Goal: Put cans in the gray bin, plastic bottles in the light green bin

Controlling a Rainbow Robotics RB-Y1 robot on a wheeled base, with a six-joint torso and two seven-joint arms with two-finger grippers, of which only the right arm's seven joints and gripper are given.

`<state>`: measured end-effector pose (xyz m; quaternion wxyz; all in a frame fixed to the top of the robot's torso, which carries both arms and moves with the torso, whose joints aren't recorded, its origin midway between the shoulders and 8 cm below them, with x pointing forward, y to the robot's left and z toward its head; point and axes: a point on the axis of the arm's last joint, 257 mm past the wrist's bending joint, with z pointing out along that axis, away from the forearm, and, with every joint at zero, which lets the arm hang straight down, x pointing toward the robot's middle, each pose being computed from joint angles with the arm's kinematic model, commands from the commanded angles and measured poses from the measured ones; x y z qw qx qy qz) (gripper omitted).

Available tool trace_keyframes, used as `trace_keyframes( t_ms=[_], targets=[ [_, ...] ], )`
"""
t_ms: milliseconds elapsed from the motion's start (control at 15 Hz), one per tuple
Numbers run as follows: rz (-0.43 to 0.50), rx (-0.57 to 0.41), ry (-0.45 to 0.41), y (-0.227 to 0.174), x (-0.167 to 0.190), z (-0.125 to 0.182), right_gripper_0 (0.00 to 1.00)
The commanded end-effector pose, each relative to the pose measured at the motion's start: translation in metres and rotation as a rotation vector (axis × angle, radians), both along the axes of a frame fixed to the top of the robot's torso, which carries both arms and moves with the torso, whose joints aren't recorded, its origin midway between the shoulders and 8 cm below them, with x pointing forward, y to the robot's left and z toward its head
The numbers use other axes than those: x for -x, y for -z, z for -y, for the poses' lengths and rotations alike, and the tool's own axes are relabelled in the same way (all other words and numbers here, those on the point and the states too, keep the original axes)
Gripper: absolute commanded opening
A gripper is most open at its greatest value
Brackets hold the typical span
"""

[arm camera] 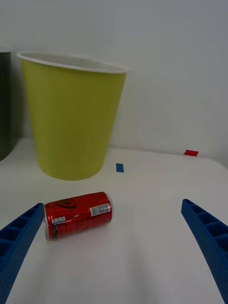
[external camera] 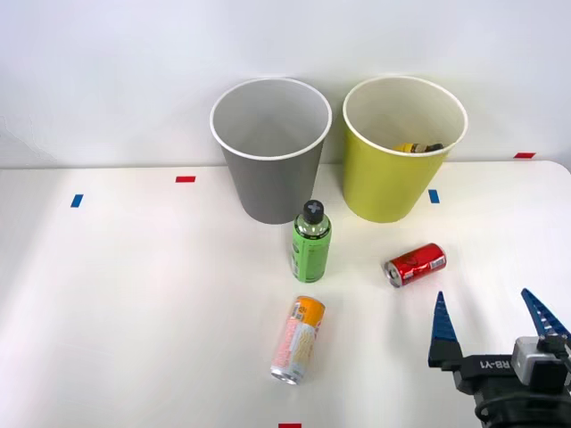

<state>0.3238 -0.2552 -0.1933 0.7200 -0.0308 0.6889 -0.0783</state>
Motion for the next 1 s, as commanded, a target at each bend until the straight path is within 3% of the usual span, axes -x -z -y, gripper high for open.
trace_keyframes(
  t_ms=[67,467,733,1000],
  targets=[
    [-0.012,-0.001,0.000,0.004,0.003,0.003,1.00],
    [-0.030,-0.054,0.042,0.013,0.021,0.002,1.00],
    [-0.046,-0.147,0.056,0.027,0.048,-0.002,1.00],
    [0.024,-0.320,0.031,0.049,0.069,-0.016,1.00]
  ],
)
